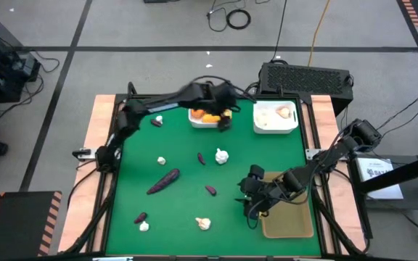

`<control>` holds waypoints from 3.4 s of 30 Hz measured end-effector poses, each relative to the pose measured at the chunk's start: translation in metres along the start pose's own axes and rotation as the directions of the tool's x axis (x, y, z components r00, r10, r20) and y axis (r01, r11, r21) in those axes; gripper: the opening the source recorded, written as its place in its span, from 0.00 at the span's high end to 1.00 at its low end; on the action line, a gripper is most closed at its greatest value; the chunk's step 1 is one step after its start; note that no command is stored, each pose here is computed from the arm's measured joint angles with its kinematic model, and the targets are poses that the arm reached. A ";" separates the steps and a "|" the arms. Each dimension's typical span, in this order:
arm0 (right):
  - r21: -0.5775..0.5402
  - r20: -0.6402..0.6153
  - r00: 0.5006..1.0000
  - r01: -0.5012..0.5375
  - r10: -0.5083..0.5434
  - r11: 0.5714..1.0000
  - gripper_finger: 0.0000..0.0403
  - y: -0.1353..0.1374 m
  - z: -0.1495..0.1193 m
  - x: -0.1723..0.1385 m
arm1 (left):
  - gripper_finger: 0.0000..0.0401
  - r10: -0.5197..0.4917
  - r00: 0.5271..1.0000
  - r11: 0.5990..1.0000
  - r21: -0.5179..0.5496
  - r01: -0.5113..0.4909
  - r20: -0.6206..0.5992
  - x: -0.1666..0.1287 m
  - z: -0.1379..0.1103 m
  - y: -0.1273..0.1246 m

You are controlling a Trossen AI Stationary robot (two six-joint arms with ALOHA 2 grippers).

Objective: Sort produce into baskets
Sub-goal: Put the garlic into the right white bin

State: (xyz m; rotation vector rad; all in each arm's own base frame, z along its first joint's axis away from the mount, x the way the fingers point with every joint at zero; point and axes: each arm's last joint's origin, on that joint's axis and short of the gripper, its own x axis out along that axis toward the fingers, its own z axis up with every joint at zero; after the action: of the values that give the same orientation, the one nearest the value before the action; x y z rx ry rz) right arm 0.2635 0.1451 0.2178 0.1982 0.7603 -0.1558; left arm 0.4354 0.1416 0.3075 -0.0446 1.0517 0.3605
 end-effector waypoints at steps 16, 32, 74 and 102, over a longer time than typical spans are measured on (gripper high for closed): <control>0.068 0.140 0.976 0.161 -0.169 0.985 0.34 -0.014 0.014 0.006 | 0.21 0.079 0.994 0.994 -0.064 -0.084 -0.080 -0.189 -0.090 0.021; 0.155 0.110 0.948 0.281 -0.299 0.947 0.34 -0.085 0.052 0.031 | 0.21 0.008 0.995 0.956 -0.293 0.020 0.095 -0.170 -0.239 -0.016; 0.081 -0.143 0.978 0.164 -0.151 0.983 0.37 -0.155 0.036 0.122 | 0.21 -0.127 0.594 0.972 -0.020 0.234 0.795 -0.078 -0.302 -0.072; 0.024 -0.200 0.932 0.313 -0.302 0.950 0.54 -0.187 0.089 0.023 | 0.21 -0.128 0.598 0.972 -0.020 0.234 0.791 -0.077 -0.303 -0.073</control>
State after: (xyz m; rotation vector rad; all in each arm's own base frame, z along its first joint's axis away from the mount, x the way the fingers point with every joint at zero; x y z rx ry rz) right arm 0.2996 -0.0586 0.2420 0.1468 0.9805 -0.4615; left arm 0.1695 -0.0101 0.2119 -0.0937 0.1243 0.2129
